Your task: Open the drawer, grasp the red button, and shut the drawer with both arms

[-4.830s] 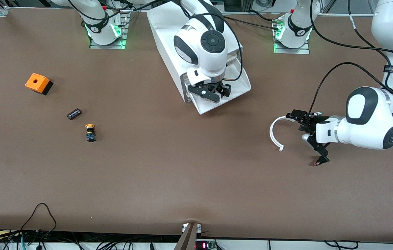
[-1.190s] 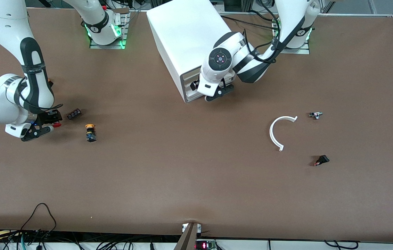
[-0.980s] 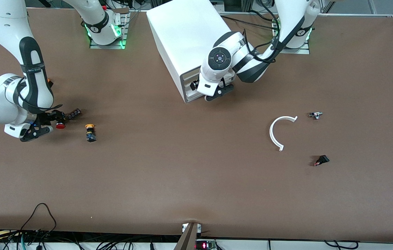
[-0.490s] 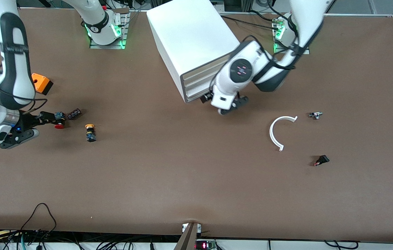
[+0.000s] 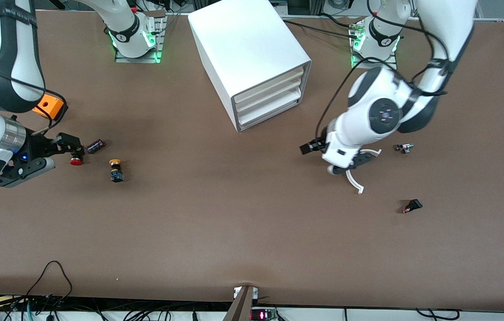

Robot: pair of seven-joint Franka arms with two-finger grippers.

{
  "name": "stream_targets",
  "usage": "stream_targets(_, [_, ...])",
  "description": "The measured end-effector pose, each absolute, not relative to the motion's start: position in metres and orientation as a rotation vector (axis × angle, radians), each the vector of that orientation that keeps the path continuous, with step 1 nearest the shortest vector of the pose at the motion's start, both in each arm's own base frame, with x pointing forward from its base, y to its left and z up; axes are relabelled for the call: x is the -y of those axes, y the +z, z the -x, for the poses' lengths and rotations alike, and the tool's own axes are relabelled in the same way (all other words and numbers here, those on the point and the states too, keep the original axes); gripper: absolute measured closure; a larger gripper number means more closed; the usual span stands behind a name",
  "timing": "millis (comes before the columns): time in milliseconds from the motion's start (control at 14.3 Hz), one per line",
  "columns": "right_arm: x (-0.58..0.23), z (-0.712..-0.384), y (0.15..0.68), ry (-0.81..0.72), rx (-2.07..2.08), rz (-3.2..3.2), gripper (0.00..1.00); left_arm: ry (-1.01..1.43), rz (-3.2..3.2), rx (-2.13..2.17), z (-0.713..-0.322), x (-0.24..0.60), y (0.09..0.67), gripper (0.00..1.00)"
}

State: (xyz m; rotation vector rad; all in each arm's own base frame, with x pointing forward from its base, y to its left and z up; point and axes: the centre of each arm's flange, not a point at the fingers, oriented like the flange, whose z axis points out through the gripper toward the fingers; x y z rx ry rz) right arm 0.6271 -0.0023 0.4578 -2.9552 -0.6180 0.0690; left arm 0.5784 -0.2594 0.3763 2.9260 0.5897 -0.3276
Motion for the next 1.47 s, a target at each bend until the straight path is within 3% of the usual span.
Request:
stream_targets(630, [-0.012,-0.575,0.547,0.046,0.651,2.989,0.0,-0.198,-3.063,-0.283,-0.57,0.116,0.501,0.0])
stream_targets(980, [-0.009,-0.546,0.549,0.047,0.665,3.011,0.0,-0.156,-3.099,-0.11,-0.564,0.038,0.53,0.0])
stream_targets(1470, [-0.01,-0.548,0.553,0.008,0.674,3.023,0.0,-0.084,-3.185,0.054,-0.554,-0.034,0.556,0.0])
